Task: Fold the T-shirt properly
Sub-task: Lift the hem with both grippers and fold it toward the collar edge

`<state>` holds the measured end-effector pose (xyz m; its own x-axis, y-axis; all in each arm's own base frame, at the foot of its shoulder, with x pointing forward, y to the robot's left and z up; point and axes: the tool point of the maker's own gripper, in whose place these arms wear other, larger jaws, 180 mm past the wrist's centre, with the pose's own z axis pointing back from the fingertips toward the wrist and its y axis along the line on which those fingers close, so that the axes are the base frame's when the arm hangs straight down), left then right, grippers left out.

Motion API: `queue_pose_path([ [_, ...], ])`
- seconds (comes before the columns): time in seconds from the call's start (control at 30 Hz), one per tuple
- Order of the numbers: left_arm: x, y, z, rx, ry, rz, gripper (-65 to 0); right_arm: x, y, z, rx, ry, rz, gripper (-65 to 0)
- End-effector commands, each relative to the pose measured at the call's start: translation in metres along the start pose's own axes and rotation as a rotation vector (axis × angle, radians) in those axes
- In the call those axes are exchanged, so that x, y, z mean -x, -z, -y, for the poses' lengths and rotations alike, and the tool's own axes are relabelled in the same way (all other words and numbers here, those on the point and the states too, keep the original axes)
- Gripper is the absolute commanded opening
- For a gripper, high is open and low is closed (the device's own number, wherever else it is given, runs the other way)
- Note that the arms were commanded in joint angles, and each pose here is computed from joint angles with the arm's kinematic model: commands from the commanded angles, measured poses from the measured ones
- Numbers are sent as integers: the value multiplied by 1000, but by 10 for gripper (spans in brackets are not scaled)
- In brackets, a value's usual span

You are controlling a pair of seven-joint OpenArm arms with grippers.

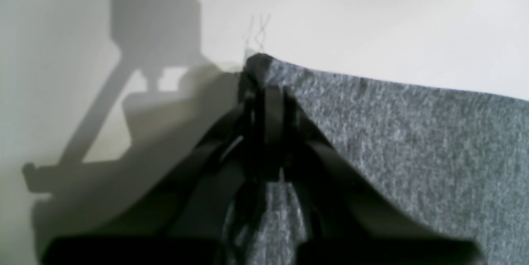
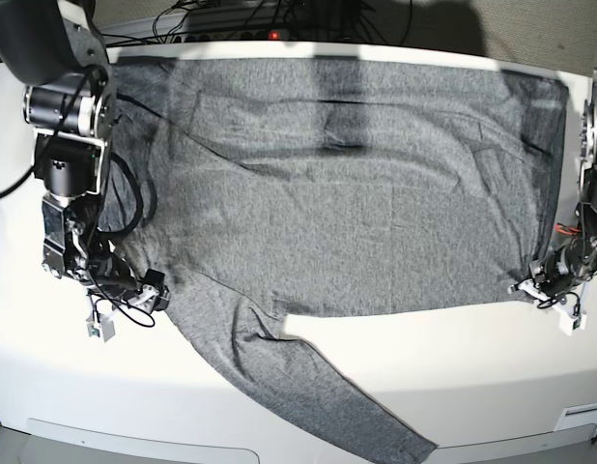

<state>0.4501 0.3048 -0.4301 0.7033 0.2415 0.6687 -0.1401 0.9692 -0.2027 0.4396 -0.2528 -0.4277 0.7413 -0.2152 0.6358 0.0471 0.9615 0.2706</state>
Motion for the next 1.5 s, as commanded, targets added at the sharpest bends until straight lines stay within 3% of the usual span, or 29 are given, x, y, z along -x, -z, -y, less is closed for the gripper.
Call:
queue_pose_path([
  [0.0,-30,-5,-1,3,-3,66,-650,-7,-1,-7,-24,-25,-11,-277],
  [0.2,-29,-5,-2,2,-4,65,-650,-3,1,-16,-49,-41,-26,-301],
  [0.3,-30,-5,-2,2,-4,66,-650,-1,1,-14,-44,-54,-38,-409],
  [0.43,-31,-5,-2,2,-4,74,-650,-4,0,-14,-45,-50,-30,-640],
  [0.47,-31,-5,-2,2,-3,74,-650,-7,0,-15,-46,-51,-25,-650],
  [0.87,-26,-5,1,8,2,36,-650,-38,-12,-38,-131,-162,26,-650],
  [1.23,-54,-14,42,94,106,-6,-650,-68,-27,-49,-132,-234,88,-650],
  [1.47,-47,-16,44,97,120,-62,-650,-67,-46,-53,-154,-290,127,-650],
])
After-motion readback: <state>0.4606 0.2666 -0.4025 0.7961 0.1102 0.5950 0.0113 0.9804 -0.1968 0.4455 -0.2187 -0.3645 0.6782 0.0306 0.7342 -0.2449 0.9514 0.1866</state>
